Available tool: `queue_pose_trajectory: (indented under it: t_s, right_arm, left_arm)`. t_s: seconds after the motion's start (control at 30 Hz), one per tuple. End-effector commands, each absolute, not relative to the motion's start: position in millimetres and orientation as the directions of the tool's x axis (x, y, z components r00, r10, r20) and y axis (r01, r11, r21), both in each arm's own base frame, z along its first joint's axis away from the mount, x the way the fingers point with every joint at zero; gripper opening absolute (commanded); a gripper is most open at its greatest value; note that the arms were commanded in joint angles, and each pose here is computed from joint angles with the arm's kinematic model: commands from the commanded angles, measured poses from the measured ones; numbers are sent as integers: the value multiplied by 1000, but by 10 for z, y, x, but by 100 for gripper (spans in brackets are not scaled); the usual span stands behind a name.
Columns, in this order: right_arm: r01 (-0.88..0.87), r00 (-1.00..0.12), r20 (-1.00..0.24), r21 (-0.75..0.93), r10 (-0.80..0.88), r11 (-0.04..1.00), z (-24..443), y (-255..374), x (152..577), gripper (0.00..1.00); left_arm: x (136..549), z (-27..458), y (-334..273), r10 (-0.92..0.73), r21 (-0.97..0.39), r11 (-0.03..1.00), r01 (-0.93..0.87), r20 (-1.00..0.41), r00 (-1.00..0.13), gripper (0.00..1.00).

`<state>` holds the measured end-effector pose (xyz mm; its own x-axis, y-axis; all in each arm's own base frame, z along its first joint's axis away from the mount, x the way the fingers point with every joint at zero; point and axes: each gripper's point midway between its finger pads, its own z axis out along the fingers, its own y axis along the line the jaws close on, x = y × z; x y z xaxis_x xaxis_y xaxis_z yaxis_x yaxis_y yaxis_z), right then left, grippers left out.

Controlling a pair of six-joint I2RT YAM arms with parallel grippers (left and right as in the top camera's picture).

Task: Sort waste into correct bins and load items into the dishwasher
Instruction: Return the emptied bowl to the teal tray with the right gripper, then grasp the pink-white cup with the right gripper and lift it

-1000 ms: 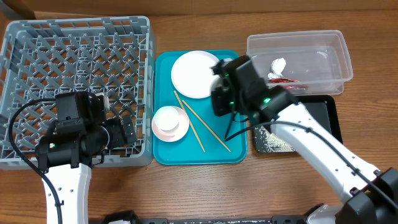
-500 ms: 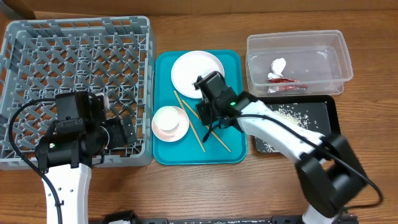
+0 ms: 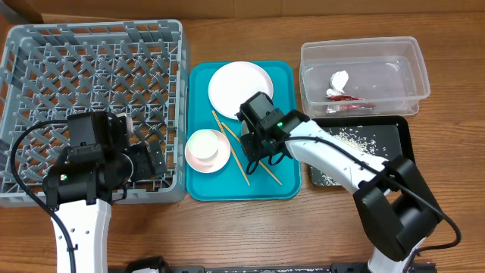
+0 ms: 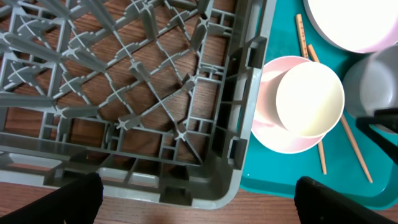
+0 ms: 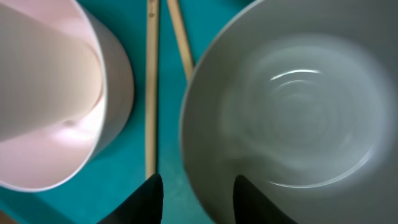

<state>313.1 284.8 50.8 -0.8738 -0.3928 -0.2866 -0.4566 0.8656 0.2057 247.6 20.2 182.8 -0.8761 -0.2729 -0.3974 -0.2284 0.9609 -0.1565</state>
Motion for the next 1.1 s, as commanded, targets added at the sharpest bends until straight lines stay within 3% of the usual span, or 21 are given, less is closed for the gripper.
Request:
queue_pose_trajectory:
  t_s: [0.0, 0.3, 0.8, 0.93, 1.07]
  right_arm:
    - [-474, -857, -347, 238, -382, 848, 928, 3029, 3281, 44]
    - [-495, -860, -354, 401, -367, 771, 1570, 3348, 3213, 49]
    - [-460, -887, -238, 397, -395, 794, 1041, 3572, 3009, 47]
    - [-407, -911, -217, 353, -350, 842, 869, 3591, 3033, 47]
    - [-379, -922, -213, 333, -322, 864, 761, 3596, 3085, 34]
  left_arm:
    - [2515, 1915, 207, -265, -162, 963, -216, -421, -867, 100]
    - [2519, 1917, 207, -265, -163, 963, -216, -423, -867, 100]
    - [2522, 1918, 207, -265, -163, 963, -215, -424, -866, 100]
    - [2521, 1918, 208, -265, -163, 963, -215, -424, -866, 100]
    - [2520, 1918, 206, -265, -163, 963, -215, -423, -866, 100]
